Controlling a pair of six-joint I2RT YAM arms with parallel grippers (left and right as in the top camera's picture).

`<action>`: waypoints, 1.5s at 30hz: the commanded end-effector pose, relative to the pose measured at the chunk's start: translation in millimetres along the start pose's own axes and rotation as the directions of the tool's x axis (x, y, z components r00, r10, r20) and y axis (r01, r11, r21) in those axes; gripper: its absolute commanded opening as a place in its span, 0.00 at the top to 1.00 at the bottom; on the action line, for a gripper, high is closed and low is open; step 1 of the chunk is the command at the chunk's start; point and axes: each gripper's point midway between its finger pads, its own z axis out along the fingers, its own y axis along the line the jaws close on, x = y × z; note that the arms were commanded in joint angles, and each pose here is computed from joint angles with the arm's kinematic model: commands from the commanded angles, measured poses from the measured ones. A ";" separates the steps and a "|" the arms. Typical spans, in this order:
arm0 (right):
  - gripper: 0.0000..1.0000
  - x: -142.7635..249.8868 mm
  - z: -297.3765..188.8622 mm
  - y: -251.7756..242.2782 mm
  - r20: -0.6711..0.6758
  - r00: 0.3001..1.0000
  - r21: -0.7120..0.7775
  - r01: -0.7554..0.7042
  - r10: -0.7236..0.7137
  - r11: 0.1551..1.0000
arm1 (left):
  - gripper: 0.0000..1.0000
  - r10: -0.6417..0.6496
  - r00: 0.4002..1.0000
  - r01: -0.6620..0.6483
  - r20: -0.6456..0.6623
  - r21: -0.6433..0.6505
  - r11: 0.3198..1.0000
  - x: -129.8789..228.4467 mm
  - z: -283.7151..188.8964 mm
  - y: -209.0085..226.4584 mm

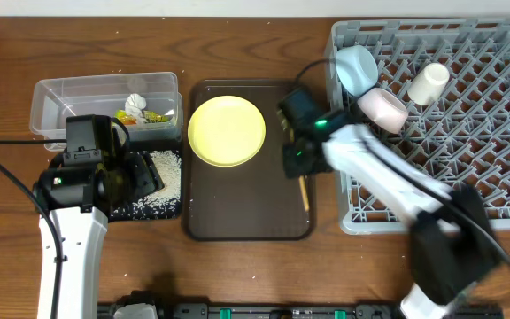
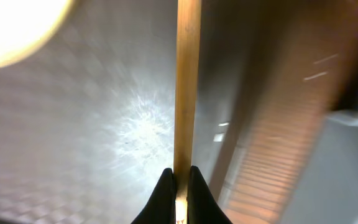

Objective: Sort waste into correct bins and load items into the dishwasher rack
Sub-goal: 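Carry the second chopstick into the rack and release it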

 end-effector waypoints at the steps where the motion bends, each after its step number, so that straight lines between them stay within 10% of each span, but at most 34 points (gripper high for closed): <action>1: 0.99 -24.8 -59.1 -13.8 0.167 0.986 -0.023 0.013 -0.009 1.000 | 0.28 -0.015 1.000 0.015 -0.007 -0.013 1.000 1.0 1.7 3.4; 12: 0.99 -7.9 -90.0 -109.9 0.163 0.981 0.202 -0.136 0.104 0.970 | 0.28 -0.015 1.000 0.015 -0.006 -0.013 1.000 0.9 1.7 3.4; 28: 0.98 3.5 -44.8 -126.0 0.079 0.988 0.234 -0.149 0.134 0.961 | 0.28 -0.015 1.000 0.015 -0.007 -0.013 1.000 1.0 1.7 3.4; 36: 0.71 1.6 -47.7 -120.6 0.071 0.995 0.216 -0.086 0.073 0.973 | 0.28 -0.015 1.000 0.015 -0.006 -0.013 1.000 0.9 1.7 3.4; 45: 0.69 -24.0 -69.9 -90.2 0.161 0.986 0.105 -0.054 0.037 0.993 | 0.28 -0.015 1.000 0.015 -0.006 -0.013 1.000 0.9 1.7 3.4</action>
